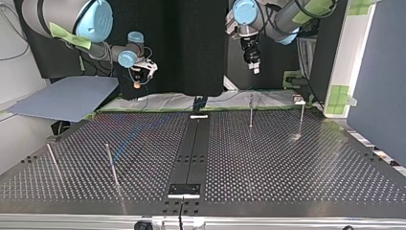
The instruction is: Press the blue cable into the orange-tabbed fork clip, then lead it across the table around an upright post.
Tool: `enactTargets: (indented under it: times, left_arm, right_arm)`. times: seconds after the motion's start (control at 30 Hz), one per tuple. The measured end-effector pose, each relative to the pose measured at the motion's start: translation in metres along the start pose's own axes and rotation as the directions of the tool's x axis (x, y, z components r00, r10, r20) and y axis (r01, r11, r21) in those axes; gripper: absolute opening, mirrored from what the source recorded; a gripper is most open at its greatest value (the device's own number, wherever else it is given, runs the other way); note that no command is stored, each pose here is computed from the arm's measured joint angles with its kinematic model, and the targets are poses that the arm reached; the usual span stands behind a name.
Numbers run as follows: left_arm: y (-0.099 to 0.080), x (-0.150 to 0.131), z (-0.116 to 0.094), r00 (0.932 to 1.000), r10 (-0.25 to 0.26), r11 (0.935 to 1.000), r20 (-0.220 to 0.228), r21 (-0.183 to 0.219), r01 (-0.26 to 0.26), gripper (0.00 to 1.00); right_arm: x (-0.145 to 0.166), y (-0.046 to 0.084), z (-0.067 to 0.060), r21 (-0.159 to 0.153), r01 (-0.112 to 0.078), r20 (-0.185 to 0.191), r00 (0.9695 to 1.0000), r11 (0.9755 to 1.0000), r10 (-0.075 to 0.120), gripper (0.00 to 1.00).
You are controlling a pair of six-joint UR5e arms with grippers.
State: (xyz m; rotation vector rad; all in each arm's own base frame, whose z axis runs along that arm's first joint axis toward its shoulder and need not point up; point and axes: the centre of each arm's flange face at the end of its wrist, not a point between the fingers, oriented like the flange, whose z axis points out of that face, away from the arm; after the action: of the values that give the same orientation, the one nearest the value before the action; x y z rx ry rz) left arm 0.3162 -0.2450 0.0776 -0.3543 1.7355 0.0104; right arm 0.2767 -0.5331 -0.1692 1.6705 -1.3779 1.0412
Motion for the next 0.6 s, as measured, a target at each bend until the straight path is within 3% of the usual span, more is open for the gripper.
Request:
enactTargets:
  times: [0.3,0.6]
  left_arm:
    - [0.039,0.033,0.001,0.9935,0.09,0.9957,-0.07,-0.016,-0.091,1.0]
    - [0.07,0.049,-0.007,0.9887,0.101,0.9947,-0.111,-0.009,-0.102,1.0]
  right_arm:
    - [0.0,-0.002,0.0,0.003,0.001,-0.001,1.0,1.0,-0.001,0.01]
    - [0.001,-0.004,0.0,0.007,0.005,-0.003,1.0,1.0,-0.005,0.01]
